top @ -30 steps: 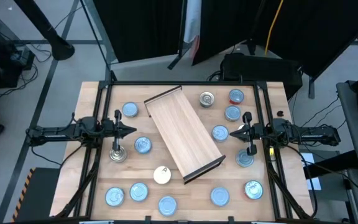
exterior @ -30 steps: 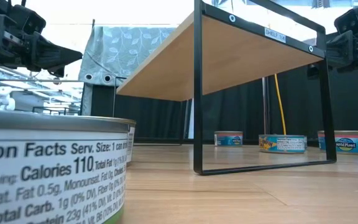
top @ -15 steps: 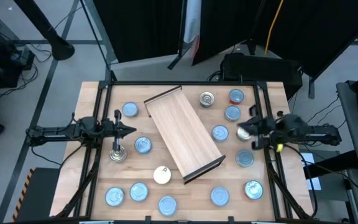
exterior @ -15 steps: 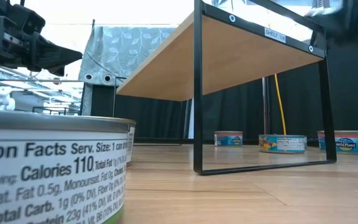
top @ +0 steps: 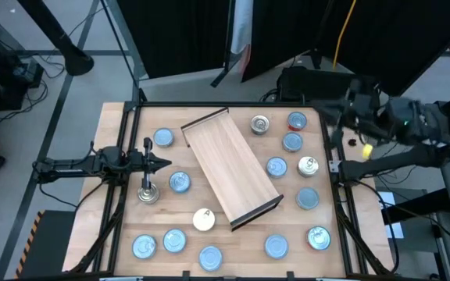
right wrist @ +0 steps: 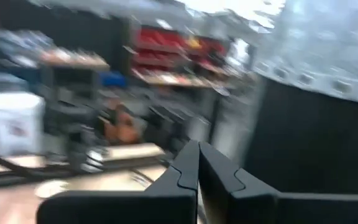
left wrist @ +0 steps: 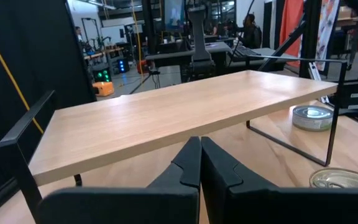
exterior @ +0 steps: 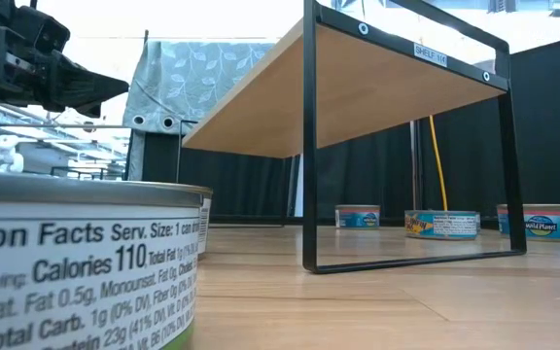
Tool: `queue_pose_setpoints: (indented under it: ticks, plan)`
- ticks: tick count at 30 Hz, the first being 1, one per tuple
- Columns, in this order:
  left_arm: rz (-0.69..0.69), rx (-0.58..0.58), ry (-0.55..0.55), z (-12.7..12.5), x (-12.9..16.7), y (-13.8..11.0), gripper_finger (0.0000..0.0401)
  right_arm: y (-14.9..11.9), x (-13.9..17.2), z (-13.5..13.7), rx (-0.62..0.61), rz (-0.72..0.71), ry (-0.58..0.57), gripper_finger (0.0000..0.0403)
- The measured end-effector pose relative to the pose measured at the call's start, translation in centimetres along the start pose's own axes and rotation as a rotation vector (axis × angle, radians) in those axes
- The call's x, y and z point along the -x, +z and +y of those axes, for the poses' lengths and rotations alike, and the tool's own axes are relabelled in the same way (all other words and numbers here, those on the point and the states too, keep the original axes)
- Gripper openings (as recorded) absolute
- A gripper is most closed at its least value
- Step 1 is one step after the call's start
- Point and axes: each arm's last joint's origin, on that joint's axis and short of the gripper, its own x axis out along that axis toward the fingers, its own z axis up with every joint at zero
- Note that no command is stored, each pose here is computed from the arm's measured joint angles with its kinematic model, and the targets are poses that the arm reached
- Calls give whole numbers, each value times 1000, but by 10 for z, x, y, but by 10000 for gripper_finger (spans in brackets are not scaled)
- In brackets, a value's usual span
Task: Stack canned seafood by type on shelf
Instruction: Put the right green tuna can on the shelf
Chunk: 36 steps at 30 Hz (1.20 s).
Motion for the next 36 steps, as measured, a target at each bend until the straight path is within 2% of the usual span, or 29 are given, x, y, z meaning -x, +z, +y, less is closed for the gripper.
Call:
queue_pose_setpoints:
  ticks: [2, 4, 6, 9, 16, 21, 25, 30, 33, 36]
  plan:
    - [-1, 0, 0, 0, 0, 0, 2, 10, -12, 2, 41, 77, -72, 8]
    - [-1, 0, 0, 0, 0, 0, 2, 6, -26, 9, 84, 162, -98, 17]
    - [-1, 0, 0, 0, 0, 0, 2, -7, -37, 16, 101, 242, -99, 27]
    - [-1, 0, 0, 0, 0, 0, 2, -40, -48, 26, 74, 344, -107, 41]
    - [-4, 1, 1, 0, 0, 0, 2, -118, -61, 41, -44, 344, -134, 66]
    - [-35, 63, 10, 1, 1, 8, 2, -152, -59, 44, -78, 320, -138, 76]
    - [-167, 91, 118, 9, 12, 52, 2, -147, -53, 39, -74, 272, -139, 82]
    - [-263, 52, 261, 21, 27, 133, 2, -140, -48, 36, -29, 222, -133, 87]
    - [-229, 8, 327, 29, 27, 184, 2, -134, -47, 34, 1, 176, -130, 87]
    - [-163, -35, 328, 35, 20, 235, 2, -128, -47, 34, 29, 128, -130, 87]
